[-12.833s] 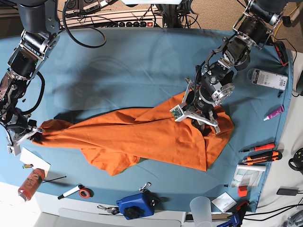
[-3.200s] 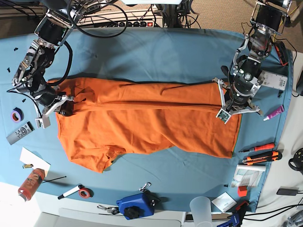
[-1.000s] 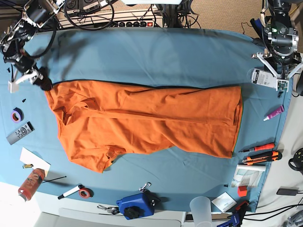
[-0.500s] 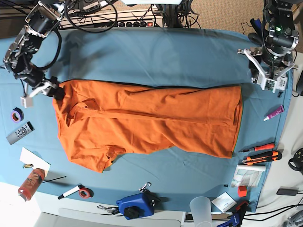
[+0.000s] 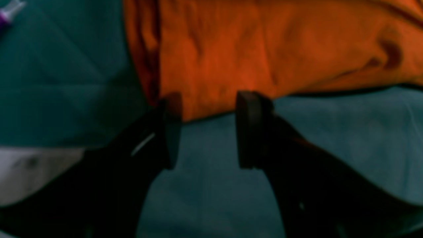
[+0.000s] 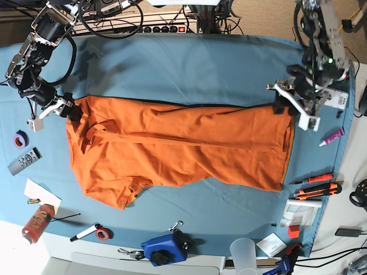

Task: Layout the t-shirt on the table in an organized manner, then fold the t-shirt properly
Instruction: 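Lower both grippers to grasp the folded shirt edge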

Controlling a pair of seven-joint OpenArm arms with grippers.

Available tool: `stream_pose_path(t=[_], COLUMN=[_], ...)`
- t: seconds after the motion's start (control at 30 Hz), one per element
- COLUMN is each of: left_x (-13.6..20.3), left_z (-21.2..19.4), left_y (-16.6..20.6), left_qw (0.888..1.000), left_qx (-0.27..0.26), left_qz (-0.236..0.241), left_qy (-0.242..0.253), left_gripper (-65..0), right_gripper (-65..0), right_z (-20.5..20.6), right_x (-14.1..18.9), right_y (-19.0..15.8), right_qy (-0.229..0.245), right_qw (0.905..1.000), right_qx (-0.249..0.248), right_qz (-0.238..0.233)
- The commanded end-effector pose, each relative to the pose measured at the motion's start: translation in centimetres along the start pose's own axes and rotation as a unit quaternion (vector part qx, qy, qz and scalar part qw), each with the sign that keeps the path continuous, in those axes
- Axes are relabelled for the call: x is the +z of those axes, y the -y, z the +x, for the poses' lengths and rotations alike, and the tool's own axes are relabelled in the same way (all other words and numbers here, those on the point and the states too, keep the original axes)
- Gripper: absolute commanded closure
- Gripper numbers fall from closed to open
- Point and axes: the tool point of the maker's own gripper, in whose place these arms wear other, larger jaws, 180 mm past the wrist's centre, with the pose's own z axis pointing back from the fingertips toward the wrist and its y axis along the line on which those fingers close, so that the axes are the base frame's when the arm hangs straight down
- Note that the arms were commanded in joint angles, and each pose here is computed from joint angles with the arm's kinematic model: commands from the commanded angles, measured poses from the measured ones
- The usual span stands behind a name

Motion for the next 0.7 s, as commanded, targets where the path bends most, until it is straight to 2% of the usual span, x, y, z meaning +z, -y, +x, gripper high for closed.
stream_pose_path(t=[0.0, 0.23, 0.3, 0.37, 0.4, 0.57, 0.67], left_x=[0.1, -0.7, -0.8, -0.8, -0.8, -0.8, -0.9], left_z=[1.0, 0.1, 0.3, 0.7, 0.7, 0.7, 1.3], left_y=[-0.6, -1.1, -1.1, -1.2, -1.2, -1.6, -1.8], left_qw=[1.0, 1.0, 1.0, 1.0, 1.0, 0.999, 0.999], left_qx=[0.0, 0.009, 0.01, 0.01, 0.013, 0.026, 0.019], left_qz=[0.005, 0.002, 0.003, 0.003, 0.005, 0.016, 0.022], left_qy=[0.015, 0.001, 0.008, 0.018, 0.018, 0.018, 0.023], left_gripper=[-27.3, -26.2, -18.0, -4.1, 0.0, 0.0, 0.0], right_gripper=[-27.5, -26.6, -16.4, -3.5, 0.0, 0.0, 0.0], right_z=[1.5, 1.4, 1.4, 1.4, 1.4, 1.5, 2.2], right_x=[0.7, 0.7, 0.7, 0.7, 0.7, 0.9, 1.7], right_y=[0.2, 0.2, 0.2, 0.2, 0.2, 0.3, 0.9], right_qy=[0.013, 0.014, 0.013, 0.013, 0.013, 0.014, 0.036], right_qw=[0.9998, 0.9998, 0.9998, 0.9998, 0.9998, 0.9998, 0.9993], right_qx=[0.014, 0.014, 0.013, 0.014, 0.014, 0.014, 0.001], right_qz=[-0.005, -0.005, -0.005, -0.005, -0.005, -0.007, -0.011])
